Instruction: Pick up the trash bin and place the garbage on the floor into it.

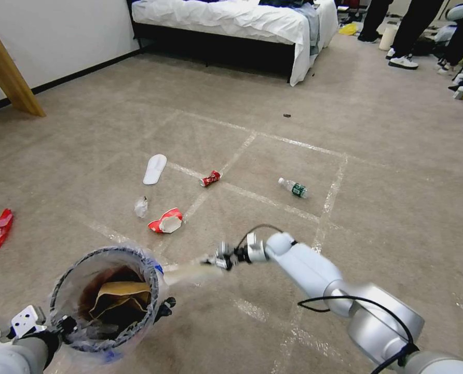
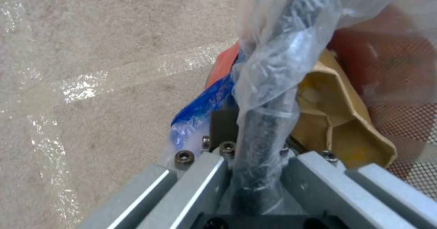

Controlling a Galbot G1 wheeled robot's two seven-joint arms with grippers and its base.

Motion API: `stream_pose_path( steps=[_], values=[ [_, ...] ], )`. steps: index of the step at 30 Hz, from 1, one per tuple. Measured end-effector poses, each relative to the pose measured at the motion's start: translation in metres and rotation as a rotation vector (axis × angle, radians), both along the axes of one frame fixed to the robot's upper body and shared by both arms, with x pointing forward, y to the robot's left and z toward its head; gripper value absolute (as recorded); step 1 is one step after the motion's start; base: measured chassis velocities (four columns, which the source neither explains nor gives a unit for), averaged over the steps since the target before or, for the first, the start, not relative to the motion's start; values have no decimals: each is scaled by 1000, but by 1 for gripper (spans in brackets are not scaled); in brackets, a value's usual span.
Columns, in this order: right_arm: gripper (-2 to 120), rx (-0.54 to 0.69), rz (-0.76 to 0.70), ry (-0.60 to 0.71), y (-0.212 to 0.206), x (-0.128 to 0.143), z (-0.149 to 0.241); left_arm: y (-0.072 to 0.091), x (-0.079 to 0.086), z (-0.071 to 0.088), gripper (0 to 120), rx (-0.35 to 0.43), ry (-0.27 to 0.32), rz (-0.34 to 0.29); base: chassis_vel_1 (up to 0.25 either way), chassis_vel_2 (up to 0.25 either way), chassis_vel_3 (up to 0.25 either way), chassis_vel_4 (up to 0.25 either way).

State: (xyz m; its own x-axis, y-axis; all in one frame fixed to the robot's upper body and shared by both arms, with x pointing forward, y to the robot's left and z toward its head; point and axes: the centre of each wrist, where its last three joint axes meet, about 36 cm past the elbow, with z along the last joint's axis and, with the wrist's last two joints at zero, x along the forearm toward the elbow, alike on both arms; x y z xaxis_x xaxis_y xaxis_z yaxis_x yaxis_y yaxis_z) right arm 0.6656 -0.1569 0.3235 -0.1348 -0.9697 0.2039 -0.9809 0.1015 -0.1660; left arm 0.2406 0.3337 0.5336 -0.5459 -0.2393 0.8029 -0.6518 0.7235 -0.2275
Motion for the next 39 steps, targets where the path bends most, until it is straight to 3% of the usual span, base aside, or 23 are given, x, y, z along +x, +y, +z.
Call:
stream_pose_path(
  steps=[1,3,5,7,9,10,11,18,21,30,39],
  values=[
    [0,54,-12,-35,-1,10,24,0,0,1,0,1,-1,-1,0,0,0,0],
    [0,77,-15,-53,-2,15,36,0,0,1,0,1,-1,-1,0,0,0,0],
    [0,158,-18,-135,0,30,88,1,0,1,0,2,-1,-3,0,0,0,0],
    [0,178,-15,-155,1,33,102,1,0,1,0,2,-1,-4,0,0,0,0],
    [0,265,2,-231,11,39,164,1,1,3,0,4,-3,-6,0,0,0,0],
    [0,265,2,-231,11,39,164,1,1,3,0,4,-3,-6,0,0,0,0],
    [0,301,19,-262,17,39,192,2,2,4,0,3,-6,-7,0,0,0,0],
    [0,364,84,-328,39,34,247,3,3,6,0,4,-12,-5,0,0,0,0],
    [0,455,182,-315,62,20,277,3,3,6,0,0,-13,-4,0,0,0,0],
    [0,456,379,-306,98,-15,301,3,5,7,0,-5,-22,-2,0,0,0,0],
    [0,439,450,-158,127,-53,233,2,6,8,0,-12,-30,4,0,0,0,0]
  ],
)
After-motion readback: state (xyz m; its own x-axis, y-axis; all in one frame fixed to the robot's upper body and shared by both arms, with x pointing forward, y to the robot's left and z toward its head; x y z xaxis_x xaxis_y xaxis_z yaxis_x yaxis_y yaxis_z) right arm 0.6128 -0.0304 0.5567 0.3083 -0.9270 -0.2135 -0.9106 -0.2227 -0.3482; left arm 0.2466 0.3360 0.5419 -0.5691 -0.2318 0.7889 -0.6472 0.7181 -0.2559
